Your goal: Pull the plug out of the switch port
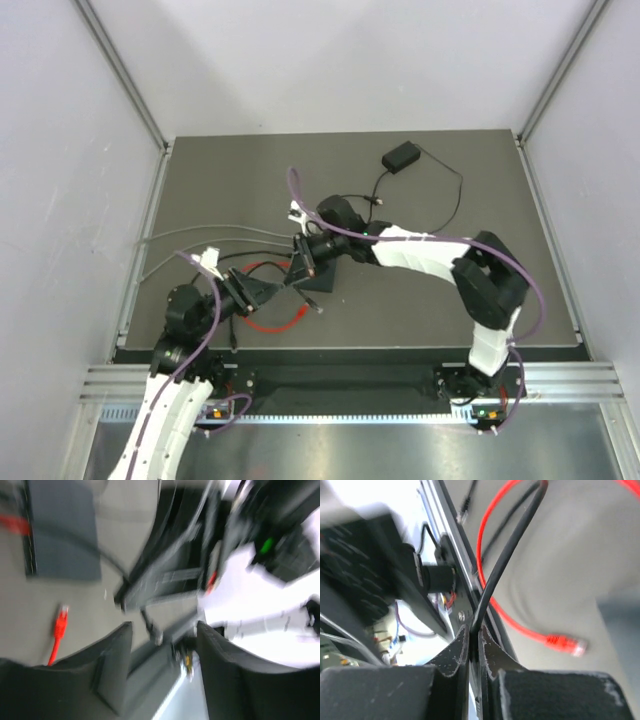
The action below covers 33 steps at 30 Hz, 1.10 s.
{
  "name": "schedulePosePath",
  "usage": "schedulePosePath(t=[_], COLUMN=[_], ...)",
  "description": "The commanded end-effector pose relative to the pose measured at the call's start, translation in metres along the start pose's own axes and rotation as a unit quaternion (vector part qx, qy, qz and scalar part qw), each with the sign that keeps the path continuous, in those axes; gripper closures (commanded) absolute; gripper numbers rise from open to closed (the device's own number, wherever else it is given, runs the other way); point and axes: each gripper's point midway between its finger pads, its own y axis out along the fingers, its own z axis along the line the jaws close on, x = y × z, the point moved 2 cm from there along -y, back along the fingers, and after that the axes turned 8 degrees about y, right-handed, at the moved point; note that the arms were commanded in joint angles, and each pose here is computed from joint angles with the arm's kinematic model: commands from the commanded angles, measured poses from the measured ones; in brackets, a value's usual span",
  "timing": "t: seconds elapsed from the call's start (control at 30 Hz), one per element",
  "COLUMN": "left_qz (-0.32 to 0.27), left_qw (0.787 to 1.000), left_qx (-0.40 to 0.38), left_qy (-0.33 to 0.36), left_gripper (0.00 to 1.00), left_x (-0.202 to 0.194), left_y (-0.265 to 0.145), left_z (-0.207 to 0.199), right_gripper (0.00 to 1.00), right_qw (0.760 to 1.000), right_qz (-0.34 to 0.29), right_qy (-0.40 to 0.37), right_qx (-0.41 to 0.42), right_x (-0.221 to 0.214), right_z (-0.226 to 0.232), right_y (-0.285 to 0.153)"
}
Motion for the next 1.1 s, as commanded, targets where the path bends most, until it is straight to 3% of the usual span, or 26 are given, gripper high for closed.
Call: schedulePosePath(t=[0.0, 0.03, 0.1, 0.17, 0.33, 0.47, 0.57, 0.67, 0.73, 0.8, 0.83, 0.93, 1.07], left_qz=[-0.103, -0.142, -0.170, -0.182, -0.139, -0.132, -0.138, -0.133, -0.117, -0.104, -0.094, -0.081, -0.062], left_qw=[0.991, 0.983, 0.976, 0.969, 0.973, 0.972, 0.972, 0.975, 0.976, 0.977, 0.979, 0.979, 0.983], left_qx=[0.074, 0.101, 0.129, 0.163, 0.182, 0.197, 0.190, 0.177, 0.180, 0.180, 0.177, 0.183, 0.168], left_qy=[0.053, 0.055, 0.046, 0.027, -0.008, -0.003, -0.004, -0.018, -0.031, -0.038, -0.040, -0.037, -0.038], left_gripper=[0.40, 0.37, 0.34, 0.35, 0.41, 0.41, 0.41, 0.42, 0.43, 0.43, 0.43, 0.43, 0.43], left_x=[0.038, 0.051, 0.060, 0.065, 0.061, 0.062, 0.061, 0.055, 0.048, 0.045, 0.042, 0.039, 0.036], left_y=[-0.024, -0.028, -0.035, -0.034, -0.015, -0.013, -0.012, -0.006, -0.003, 0.001, 0.003, 0.006, 0.014], left_z=[-0.014, -0.009, -0.006, 0.007, 0.021, 0.025, 0.028, 0.033, 0.038, 0.041, 0.041, 0.047, 0.047], right_gripper=[1.00, 1.00, 1.00, 1.00, 1.00, 1.00, 1.00, 1.00, 1.00, 1.00, 1.00, 1.00, 1.00], right_qw=[0.998, 0.997, 0.991, 0.983, 0.953, 0.904, 0.883, 0.847, 0.802, 0.750, 0.736, 0.701, 0.680], right_qz=[-0.028, -0.046, -0.085, -0.151, -0.292, -0.413, -0.456, -0.527, -0.576, -0.607, -0.614, -0.630, -0.636], right_qy=[-0.045, -0.056, -0.063, -0.081, -0.064, -0.116, -0.106, -0.070, 0.016, 0.043, 0.035, 0.070, 0.143], right_qx=[-0.029, -0.036, -0.079, -0.069, -0.049, -0.001, 0.034, -0.013, -0.160, -0.258, -0.282, -0.327, -0.336], right_x=[-0.008, -0.007, -0.004, 0.008, 0.032, 0.038, 0.034, 0.044, 0.043, 0.037, 0.034, 0.019, -0.016], right_z=[0.017, 0.026, 0.017, 0.038, 0.049, 0.096, 0.097, 0.078, 0.019, -0.019, -0.027, -0.074, -0.147], right_y=[-0.038, -0.051, -0.064, -0.088, -0.144, -0.210, -0.243, -0.294, -0.331, -0.376, -0.390, -0.430, -0.460])
